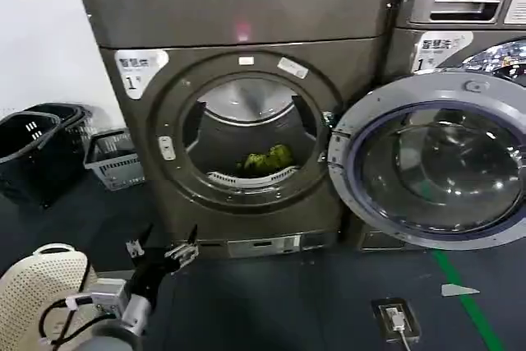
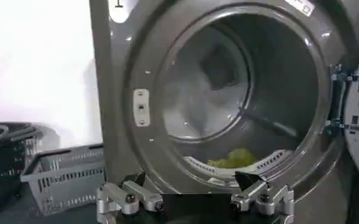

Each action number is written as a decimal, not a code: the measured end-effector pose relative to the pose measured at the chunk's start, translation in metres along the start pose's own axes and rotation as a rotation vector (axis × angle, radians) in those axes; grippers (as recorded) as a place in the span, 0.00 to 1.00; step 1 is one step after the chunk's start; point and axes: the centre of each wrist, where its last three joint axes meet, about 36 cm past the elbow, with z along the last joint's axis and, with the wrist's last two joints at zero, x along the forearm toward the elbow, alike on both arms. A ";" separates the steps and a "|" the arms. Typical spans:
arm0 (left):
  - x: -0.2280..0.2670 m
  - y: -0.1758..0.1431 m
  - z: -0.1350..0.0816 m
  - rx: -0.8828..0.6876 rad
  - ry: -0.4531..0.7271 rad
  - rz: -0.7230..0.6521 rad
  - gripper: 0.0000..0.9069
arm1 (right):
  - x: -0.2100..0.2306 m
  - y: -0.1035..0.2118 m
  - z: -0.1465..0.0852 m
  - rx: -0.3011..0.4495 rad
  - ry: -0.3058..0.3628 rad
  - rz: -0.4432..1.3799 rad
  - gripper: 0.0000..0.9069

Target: Grasp the clothes from the dryer.

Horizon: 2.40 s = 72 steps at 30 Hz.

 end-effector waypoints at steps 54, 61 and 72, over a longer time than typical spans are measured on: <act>-0.001 -0.003 0.000 -0.009 -0.059 0.037 1.00 | 0.000 0.004 -0.002 0.022 -0.070 -0.078 1.00; 0.002 -0.004 0.000 -0.012 -0.062 0.042 1.00 | 0.001 0.004 -0.004 0.026 -0.075 -0.090 1.00; 0.006 -0.003 -0.002 -0.014 -0.070 0.040 1.00 | 0.001 0.004 -0.004 0.029 -0.086 -0.101 1.00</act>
